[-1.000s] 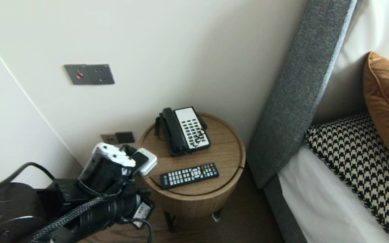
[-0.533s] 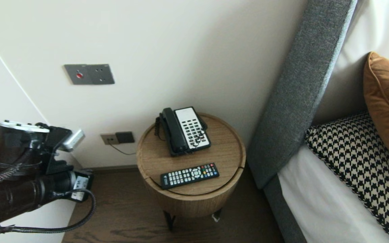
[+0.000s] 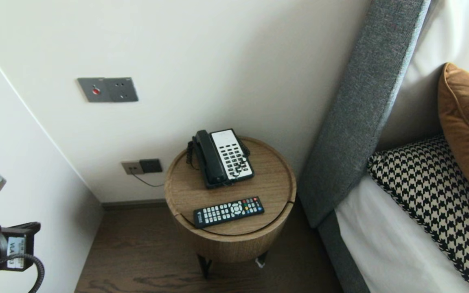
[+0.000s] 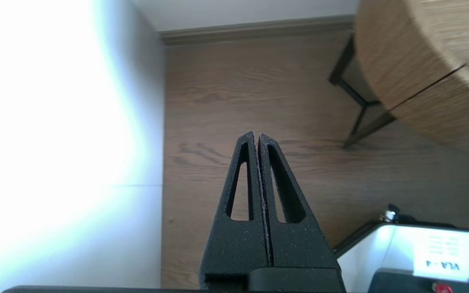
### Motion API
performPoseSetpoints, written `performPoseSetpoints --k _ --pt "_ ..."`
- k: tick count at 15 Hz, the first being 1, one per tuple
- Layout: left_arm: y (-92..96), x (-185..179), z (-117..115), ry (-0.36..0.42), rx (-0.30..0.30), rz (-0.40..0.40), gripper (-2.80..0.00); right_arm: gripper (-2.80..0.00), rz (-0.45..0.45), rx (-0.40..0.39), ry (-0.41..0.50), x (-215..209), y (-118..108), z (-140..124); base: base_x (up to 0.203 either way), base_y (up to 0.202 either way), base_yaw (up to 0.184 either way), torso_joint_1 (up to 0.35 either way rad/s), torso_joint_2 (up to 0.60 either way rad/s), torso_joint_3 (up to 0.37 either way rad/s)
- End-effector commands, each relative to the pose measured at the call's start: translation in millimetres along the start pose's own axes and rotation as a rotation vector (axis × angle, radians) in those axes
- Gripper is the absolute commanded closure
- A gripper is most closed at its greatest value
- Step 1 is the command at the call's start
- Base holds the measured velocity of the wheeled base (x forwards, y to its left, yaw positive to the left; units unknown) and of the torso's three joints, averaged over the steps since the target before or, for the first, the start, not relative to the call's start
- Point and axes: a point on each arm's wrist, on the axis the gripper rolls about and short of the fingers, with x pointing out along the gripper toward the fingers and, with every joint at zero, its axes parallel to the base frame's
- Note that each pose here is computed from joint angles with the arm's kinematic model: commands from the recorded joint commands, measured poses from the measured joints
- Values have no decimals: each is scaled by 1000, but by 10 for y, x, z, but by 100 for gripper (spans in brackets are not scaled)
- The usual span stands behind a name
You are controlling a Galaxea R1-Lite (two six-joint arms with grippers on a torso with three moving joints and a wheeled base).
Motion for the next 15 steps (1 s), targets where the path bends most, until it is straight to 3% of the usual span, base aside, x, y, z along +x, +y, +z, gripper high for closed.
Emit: performPoseSetpoints --k 1,9,12,15 --pt "79 -212 -159 -58 -31 41 0 0 0 0 0 0 0 0 0 0 0 0 0 0" --pt "96 -593 -882 -38 -53 64 0 0 0 0 0 0 0 0 0 0 0 0 0 0" --pt "69 -591 -1199 -6 -51 63 0 0 0 0 0 0 0 0 0 0 0 0 0 0" --pt "51 -586 -1348 -6 -51 42 0 0 0 0 0 0 0 0 0 0 0 0 0 0"
